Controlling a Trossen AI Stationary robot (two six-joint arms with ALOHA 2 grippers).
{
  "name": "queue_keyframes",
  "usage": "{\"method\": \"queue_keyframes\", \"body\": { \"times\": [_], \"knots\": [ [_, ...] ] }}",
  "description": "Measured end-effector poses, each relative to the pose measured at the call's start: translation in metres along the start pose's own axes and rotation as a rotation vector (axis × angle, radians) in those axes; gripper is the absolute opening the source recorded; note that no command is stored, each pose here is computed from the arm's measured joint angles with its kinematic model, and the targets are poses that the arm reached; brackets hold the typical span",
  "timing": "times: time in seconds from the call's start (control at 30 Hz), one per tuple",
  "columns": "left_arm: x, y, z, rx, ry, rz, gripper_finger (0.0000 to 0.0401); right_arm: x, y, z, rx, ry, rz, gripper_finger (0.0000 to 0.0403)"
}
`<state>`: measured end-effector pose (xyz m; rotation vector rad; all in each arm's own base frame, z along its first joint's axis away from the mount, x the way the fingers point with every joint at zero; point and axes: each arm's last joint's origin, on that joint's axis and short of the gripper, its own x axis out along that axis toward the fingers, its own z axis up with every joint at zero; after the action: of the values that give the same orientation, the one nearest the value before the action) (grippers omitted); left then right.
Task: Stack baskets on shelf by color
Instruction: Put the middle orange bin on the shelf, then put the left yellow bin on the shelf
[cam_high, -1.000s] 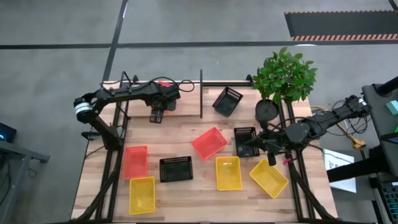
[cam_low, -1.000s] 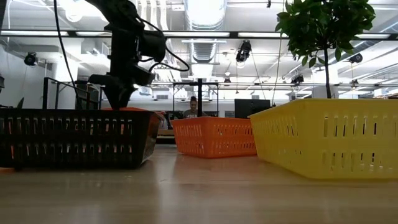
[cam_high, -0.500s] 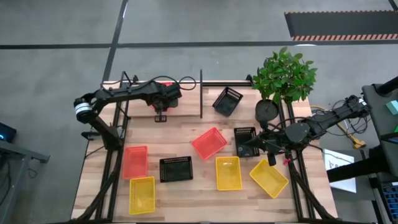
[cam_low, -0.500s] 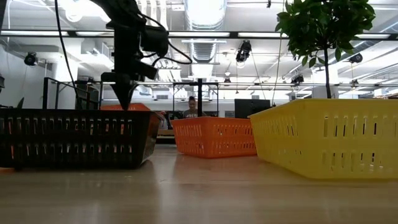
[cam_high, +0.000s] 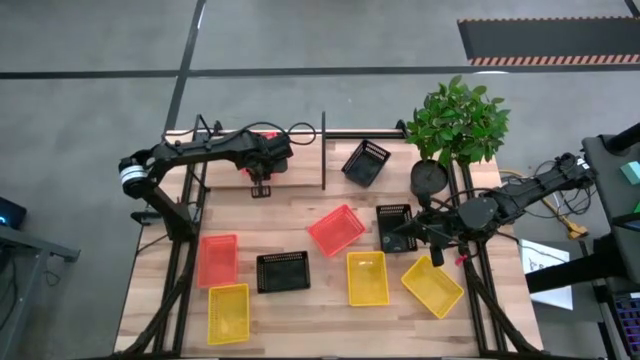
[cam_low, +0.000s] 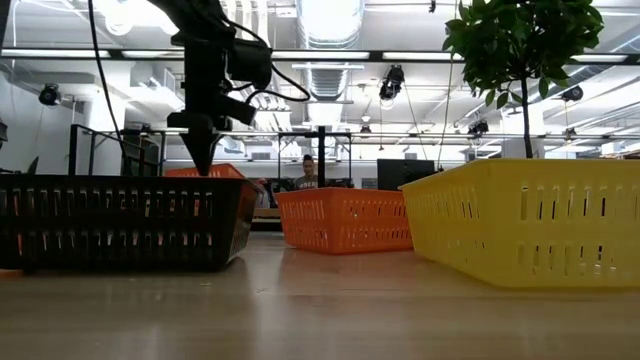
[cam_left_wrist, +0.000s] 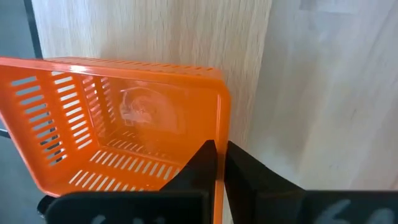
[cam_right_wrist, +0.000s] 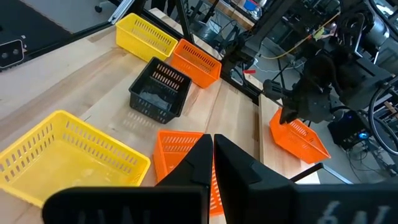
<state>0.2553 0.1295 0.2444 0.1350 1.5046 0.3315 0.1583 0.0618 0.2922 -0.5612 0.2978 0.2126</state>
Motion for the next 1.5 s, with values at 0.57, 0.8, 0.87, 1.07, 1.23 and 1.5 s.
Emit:
{"method": "queue_keyframes", "body": {
  "times": [0.57, 0.8, 0.87, 1.07, 1.23, 1.5],
  "knots": [
    [-0.0002, -0.0011, -0.0001, 0.001, -0.006, -0.027, 0.0004, 0.0, 0.0006, -0.0013, 0.014, 0.013, 0.006, 0.0009],
    [-0.0003, -0.0028, -0.0013, 0.011, -0.002, -0.066, 0.0004, 0.0, 0.0006, -0.0013, 0.014, 0.013, 0.006, 0.0009],
    [-0.0004, -0.003, -0.0012, 0.012, -0.003, -0.07, 0.0004, 0.0, 0.0006, -0.0013, 0.014, 0.013, 0.005, 0.0009],
    [-0.0004, -0.003, -0.0012, 0.014, -0.004, -0.072, 0.0014, 0.0, 0.0006, -0.0013, 0.015, 0.013, 0.006, 0.0009],
    [-0.0004, -0.003, -0.0013, 0.014, -0.004, -0.073, 0.0051, 0.0, 0.0006, -0.0013, 0.023, 0.014, 0.006, 0.0009],
    [-0.0061, -0.0021, -0.0025, 0.02, 0.019, -0.081, 0.009, 0.0, 0.0006, -0.0014, 0.023, 0.014, 0.006, 0.0009]
  ]
}}
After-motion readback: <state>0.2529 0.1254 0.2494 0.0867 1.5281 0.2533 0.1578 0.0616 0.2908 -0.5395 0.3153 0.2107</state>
